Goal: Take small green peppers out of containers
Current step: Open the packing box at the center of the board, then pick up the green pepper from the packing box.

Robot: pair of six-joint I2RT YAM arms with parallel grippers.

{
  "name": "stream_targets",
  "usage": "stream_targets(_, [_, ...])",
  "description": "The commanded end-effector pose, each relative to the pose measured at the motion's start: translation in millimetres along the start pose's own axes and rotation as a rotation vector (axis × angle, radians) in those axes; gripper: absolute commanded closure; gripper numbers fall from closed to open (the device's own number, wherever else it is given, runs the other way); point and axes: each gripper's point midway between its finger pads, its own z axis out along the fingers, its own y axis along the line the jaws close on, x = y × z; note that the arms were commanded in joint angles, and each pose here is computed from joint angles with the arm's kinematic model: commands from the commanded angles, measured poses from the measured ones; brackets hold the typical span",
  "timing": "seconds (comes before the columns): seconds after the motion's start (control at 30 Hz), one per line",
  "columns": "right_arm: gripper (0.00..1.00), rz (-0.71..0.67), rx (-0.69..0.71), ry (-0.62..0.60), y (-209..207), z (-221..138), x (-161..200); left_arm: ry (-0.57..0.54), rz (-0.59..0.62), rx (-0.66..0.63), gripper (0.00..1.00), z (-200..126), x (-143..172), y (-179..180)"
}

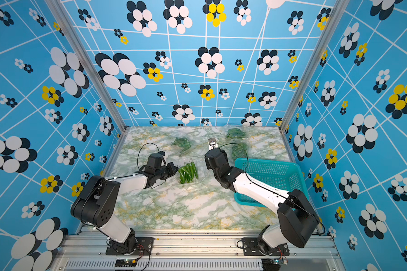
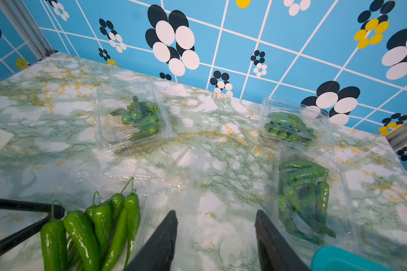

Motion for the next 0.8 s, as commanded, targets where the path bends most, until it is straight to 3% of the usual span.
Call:
stream_targets(0.0, [0.44, -0.002, -0.052, -0.053, 7.9, -4.6, -4.6, -0.027, 0.025, 0.005, 0.91, -8.6, -7.5, -3.3])
stream_targets(0.23, [0.41, -0.046, -0.253, -0.087, 45.8, -15.5, -10.4, -0.048, 0.038, 0.027, 0.88, -11.2, -10.5, -7.6])
stream_targets(0.37, [0.42, -0.110, -0.437, 0.079, 91.4, -3.5, 10.6, -0.051, 0.044, 0.041, 0.84, -11.8, -10.9, -10.4])
stream_targets(0.43, [0.42, -0.130, -0.471, 0.177, 105.9, 7.5, 26.1, -0.053, 0.045, 0.039, 0.81, -12.9, -11.5, -10.6])
stream_targets(0.63, [0.42, -0.154, -0.517, 0.324, 129.1, 27.0, 62.9, -0.058, 0.052, 0.023, 0.64, -16.1, -12.8, -10.1])
stream_targets(0.77, [0.42, -0.170, -0.537, 0.392, 140.0, 34.8, 79.6, -0.089, 0.065, 0.007, 0.61, -23.9, -16.0, -8.4])
